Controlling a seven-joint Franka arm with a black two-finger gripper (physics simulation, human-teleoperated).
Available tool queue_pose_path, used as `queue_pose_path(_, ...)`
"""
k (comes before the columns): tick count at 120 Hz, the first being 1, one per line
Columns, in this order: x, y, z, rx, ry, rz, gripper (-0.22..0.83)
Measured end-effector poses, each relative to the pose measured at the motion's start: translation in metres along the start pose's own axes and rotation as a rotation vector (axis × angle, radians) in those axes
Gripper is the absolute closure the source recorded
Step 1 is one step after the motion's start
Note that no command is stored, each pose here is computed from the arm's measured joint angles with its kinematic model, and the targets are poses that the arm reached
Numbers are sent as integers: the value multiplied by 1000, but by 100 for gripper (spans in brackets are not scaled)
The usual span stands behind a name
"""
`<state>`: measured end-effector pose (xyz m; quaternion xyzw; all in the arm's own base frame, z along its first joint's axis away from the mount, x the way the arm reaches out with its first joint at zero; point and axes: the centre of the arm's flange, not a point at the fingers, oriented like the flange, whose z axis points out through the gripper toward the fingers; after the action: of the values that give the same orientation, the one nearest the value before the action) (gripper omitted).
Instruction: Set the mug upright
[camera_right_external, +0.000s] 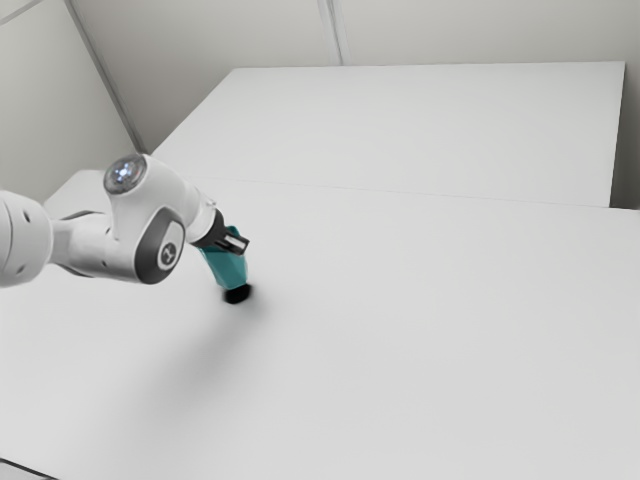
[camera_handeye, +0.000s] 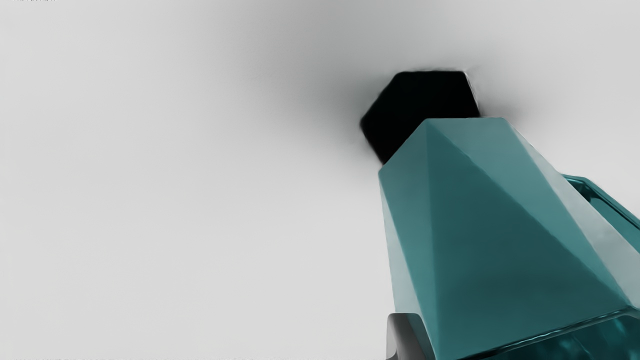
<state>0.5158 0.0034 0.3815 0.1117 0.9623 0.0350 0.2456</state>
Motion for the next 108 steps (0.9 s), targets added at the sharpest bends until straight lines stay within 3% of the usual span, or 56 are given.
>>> queue_pose_path(91,22,-21,34,34,27,15,79)
queue_pose_path(108,19,-24,29,33,20,30,47)
